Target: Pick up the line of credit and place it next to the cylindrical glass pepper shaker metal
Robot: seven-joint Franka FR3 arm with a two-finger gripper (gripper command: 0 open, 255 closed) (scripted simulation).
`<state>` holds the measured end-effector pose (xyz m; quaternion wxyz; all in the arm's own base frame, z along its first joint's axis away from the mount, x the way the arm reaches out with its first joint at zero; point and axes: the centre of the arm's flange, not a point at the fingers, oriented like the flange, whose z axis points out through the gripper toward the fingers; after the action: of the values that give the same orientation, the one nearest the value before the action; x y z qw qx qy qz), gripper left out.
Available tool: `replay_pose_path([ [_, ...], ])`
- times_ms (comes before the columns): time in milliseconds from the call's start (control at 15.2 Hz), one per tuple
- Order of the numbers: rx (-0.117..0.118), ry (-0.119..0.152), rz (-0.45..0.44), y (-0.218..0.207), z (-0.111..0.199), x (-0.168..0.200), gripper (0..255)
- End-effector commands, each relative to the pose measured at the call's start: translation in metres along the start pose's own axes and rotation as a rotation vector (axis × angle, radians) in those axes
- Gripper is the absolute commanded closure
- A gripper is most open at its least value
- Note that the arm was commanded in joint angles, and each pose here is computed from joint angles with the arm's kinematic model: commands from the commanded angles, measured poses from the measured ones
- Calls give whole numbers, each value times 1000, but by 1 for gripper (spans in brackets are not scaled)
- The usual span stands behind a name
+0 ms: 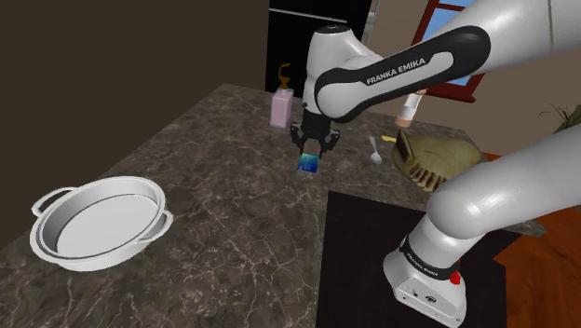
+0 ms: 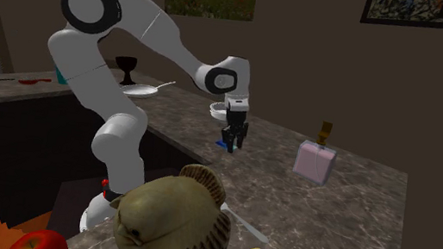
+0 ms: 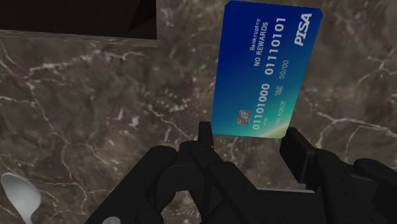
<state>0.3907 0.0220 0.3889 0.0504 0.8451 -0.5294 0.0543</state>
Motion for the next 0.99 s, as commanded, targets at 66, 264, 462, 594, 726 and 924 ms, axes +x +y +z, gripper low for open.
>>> replay_pose_path([
  [66,0,0,0,0,-16,2,255],
  [264,0,0,0,0,-31,4,255],
  [462,0,0,0,1,-47,6,255],
  [594,0,0,0,1,-57,8,255],
  [726,0,0,0,1,-68,9,255],
  [924,0,0,0,2,-84,12,255],
])
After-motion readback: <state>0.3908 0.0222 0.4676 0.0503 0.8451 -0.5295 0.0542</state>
